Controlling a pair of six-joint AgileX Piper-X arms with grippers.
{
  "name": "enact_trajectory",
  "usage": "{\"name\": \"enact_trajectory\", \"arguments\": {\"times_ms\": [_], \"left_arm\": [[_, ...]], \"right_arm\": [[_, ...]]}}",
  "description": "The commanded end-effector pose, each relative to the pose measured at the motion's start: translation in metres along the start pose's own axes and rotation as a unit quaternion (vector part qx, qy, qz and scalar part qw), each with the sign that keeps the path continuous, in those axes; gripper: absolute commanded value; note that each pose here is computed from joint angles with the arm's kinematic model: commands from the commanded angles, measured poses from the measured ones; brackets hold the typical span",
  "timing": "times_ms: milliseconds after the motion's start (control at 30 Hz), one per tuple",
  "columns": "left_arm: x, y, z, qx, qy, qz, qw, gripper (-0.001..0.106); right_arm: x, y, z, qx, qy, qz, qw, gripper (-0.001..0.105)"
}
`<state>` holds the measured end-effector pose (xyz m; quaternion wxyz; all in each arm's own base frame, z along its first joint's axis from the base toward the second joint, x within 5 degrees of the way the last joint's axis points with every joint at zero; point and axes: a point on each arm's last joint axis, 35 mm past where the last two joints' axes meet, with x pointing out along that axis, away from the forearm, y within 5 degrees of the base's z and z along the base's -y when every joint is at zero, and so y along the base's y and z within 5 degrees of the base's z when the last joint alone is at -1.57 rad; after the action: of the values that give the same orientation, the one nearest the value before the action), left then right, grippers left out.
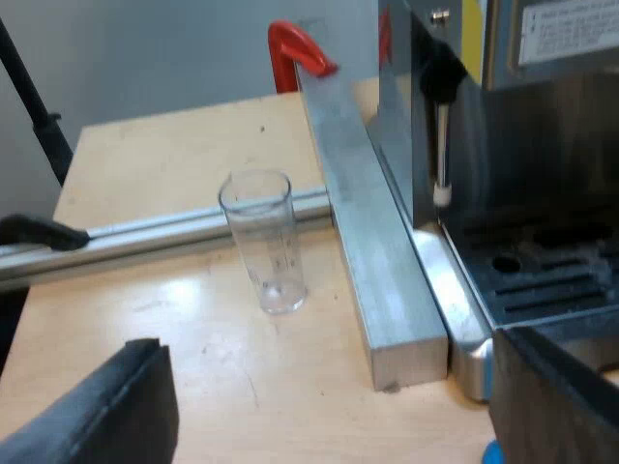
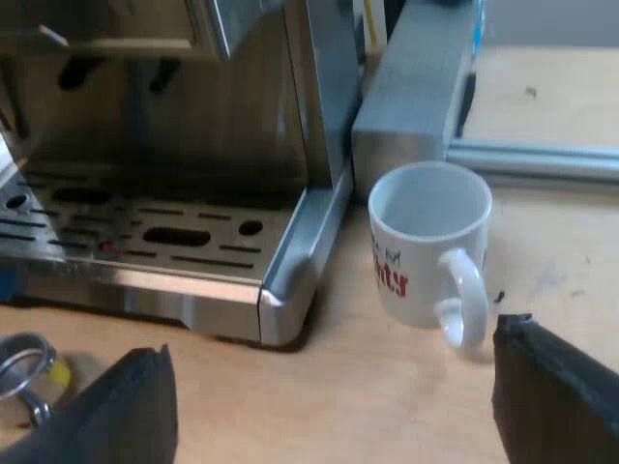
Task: Grind coffee beans and then tamp
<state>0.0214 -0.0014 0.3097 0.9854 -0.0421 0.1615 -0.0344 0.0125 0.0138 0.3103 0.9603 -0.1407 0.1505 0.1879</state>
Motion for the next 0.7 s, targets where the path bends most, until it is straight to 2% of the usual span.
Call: {"name": "enact_trajectory", "arguments": {"times_ms": [33,267,467,700], "left_arm": [[0.006,0.001,-0.002,-0.001,0.008,0.010,0.9999,0.069],[0.012,0.001,-0.008,0.000,0.021,0.011,0.9997,0.069],[0.018,0.002,-0.017,0.001,0.043,0.011,0.9990,0.069],[0.018,0.002,-0.017,0.001,0.043,0.011,0.9990,0.069]], "right_arm": [[0.005,-0.002,-0.002,-0.002,0.005,0.001,1.0000,0.069],[0.014,-0.002,-0.012,0.008,0.023,0.009,0.9997,0.069],[0.015,-0.002,-0.013,0.007,0.022,0.009,0.9997,0.069],[0.015,-0.002,-0.013,0.007,0.022,0.009,0.9997,0.069]]}}
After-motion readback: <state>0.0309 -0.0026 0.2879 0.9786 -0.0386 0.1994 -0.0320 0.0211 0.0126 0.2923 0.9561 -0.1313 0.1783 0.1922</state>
